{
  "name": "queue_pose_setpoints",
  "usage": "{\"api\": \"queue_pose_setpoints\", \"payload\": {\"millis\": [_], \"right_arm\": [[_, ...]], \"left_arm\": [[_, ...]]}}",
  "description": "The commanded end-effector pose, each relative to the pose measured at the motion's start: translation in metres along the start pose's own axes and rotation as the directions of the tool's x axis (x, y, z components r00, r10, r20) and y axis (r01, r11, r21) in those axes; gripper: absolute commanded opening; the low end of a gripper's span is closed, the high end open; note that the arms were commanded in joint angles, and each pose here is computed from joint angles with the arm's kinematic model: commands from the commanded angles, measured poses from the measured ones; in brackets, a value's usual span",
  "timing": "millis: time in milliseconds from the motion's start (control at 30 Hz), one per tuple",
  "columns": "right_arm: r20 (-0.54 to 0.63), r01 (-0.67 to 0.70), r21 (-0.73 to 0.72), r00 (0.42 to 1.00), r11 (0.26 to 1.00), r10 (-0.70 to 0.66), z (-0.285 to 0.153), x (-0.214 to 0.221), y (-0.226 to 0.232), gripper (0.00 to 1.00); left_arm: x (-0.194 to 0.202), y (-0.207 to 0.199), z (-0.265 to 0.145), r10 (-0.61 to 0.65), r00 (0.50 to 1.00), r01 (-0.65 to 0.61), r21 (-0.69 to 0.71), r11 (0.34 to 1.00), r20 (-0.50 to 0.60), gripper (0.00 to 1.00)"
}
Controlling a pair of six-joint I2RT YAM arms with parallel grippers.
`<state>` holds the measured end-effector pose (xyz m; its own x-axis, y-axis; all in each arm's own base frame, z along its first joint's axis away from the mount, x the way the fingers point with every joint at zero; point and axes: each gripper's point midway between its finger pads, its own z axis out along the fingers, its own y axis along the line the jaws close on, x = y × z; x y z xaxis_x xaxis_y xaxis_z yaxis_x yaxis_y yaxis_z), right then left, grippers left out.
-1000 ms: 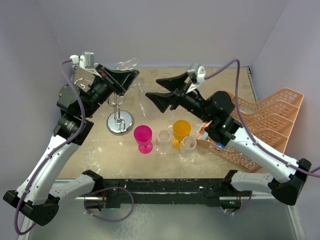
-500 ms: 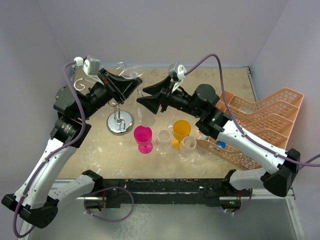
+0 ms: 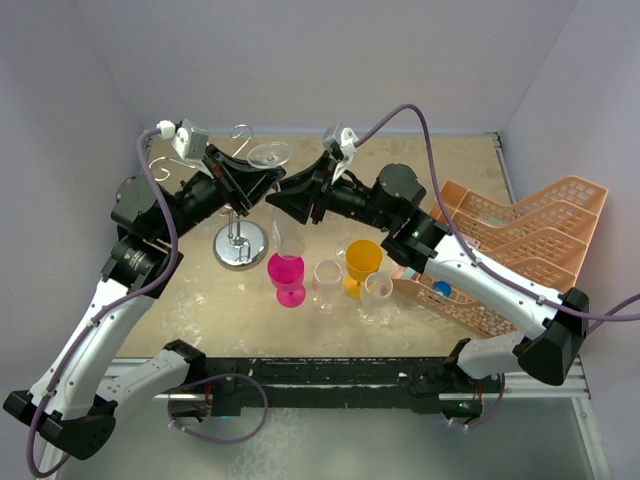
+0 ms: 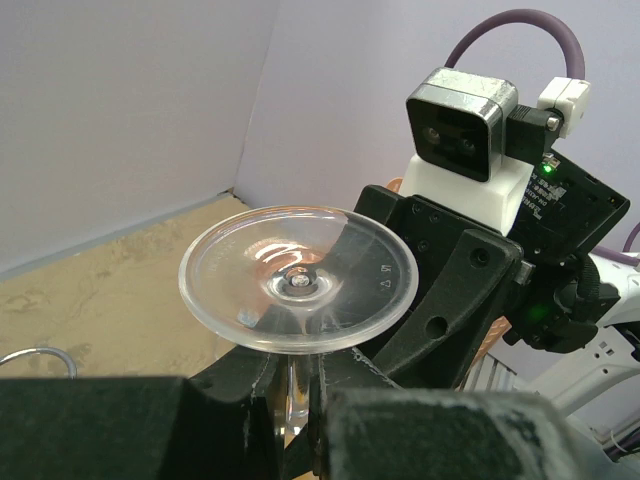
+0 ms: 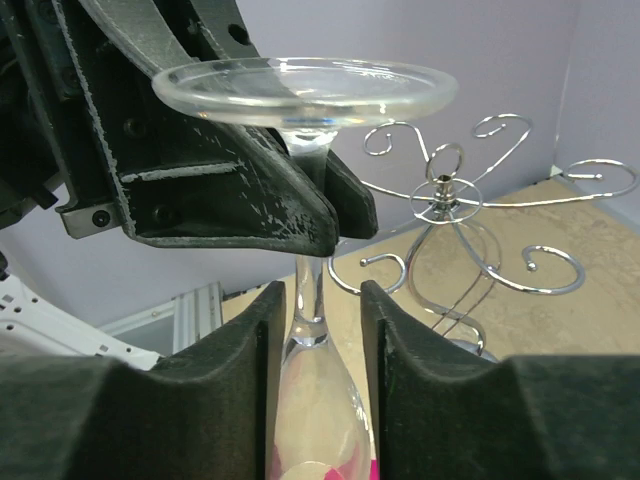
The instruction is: Place the wine glass upside down on the wine glass rack
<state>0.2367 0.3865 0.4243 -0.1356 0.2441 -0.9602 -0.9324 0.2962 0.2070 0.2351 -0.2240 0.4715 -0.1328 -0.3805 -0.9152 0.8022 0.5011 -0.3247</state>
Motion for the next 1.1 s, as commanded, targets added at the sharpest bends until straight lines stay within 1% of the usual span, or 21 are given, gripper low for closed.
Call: {"api": "queue_pose_setpoints", "payload": {"millis": [0, 100, 233, 300, 367, 400, 500, 533, 600, 633, 700, 767, 867, 967, 1067], "right_arm": [[0.092, 0.041, -0.031, 0.995, 0.999, -0.038, 0.003, -0.035, 0.009, 0.34], [0.096, 0.044, -0.036, 0.995, 0.998, -0.041, 0.002, -0.035, 0.010, 0.32], [0.115, 0.048, -0.033, 0.992, 0.998, -0.044, 0.000, -0.038, 0.010, 0.33], [0.128, 0.048, -0.030, 0.991, 0.998, -0.044, -0.001, -0.041, 0.011, 0.31], [0.139, 0.051, -0.031, 0.989, 0.998, -0.046, -0.002, -0.043, 0.012, 0.25], [0.143, 0.054, -0.033, 0.989, 0.998, -0.049, -0.003, -0.043, 0.012, 0.20], [0.144, 0.054, -0.035, 0.988, 0.998, -0.048, -0.001, -0.041, 0.011, 0.02], [0.141, 0.054, -0.036, 0.989, 0.998, -0.049, -0.001, -0.039, 0.011, 0.00], [0.135, 0.055, -0.030, 0.990, 0.998, -0.051, 0.000, -0.035, 0.008, 0.00], [0.152, 0.064, -0.026, 0.987, 0.998, -0.059, -0.001, -0.038, 0.008, 0.00], [0.177, 0.075, -0.014, 0.982, 0.997, -0.071, -0.004, -0.041, 0.007, 0.00], [0.208, 0.086, 0.001, 0.974, 0.996, -0.084, -0.008, -0.046, 0.006, 0.00], [0.238, 0.104, 0.068, 0.964, 0.992, -0.117, -0.016, -0.049, -0.004, 0.00], [0.256, 0.128, 0.115, 0.954, 0.985, -0.154, -0.022, -0.048, -0.012, 0.00], [0.246, 0.137, 0.166, 0.953, 0.976, -0.176, -0.022, -0.039, -0.024, 0.00]], "left_arm": [[-0.010, -0.018, -0.010, 0.041, 0.999, -0.042, 0.059, 0.997, 0.028, 0.00], [-0.008, -0.018, -0.011, 0.044, 0.999, -0.045, 0.064, 0.997, 0.022, 0.00], [-0.007, -0.018, -0.012, 0.047, 0.999, -0.048, 0.065, 0.997, 0.018, 0.00], [-0.006, -0.018, -0.013, 0.050, 0.999, -0.051, 0.066, 0.997, 0.015, 0.00], [-0.006, -0.019, -0.014, 0.055, 0.998, -0.056, 0.066, 0.996, 0.014, 0.00], [-0.006, -0.019, -0.014, 0.056, 0.998, -0.057, 0.065, 0.996, 0.015, 0.00], [-0.007, -0.021, -0.015, 0.051, 0.999, -0.052, 0.071, 0.996, 0.018, 0.00], [-0.008, -0.021, -0.015, 0.050, 0.999, -0.051, 0.072, 0.996, 0.019, 0.00], [-0.008, -0.022, -0.016, 0.043, 0.999, -0.045, 0.073, 0.996, 0.021, 0.00], [-0.008, -0.023, -0.017, 0.043, 0.999, -0.044, 0.074, 0.996, 0.021, 0.01], [-0.010, -0.022, -0.019, 0.060, 0.998, -0.061, 0.056, 0.997, 0.024, 0.09], [-0.007, -0.009, -0.027, 0.088, 0.996, -0.088, -0.024, 0.996, -0.011, 0.22], [-0.010, 0.007, -0.041, 0.099, 0.995, -0.100, -0.154, 0.983, -0.013, 0.44], [-0.012, 0.011, -0.054, 0.095, 0.995, -0.095, -0.214, 0.972, -0.012, 0.55], [-0.015, 0.013, -0.068, 0.104, 0.994, -0.104, -0.266, 0.958, -0.016, 0.59]]}}
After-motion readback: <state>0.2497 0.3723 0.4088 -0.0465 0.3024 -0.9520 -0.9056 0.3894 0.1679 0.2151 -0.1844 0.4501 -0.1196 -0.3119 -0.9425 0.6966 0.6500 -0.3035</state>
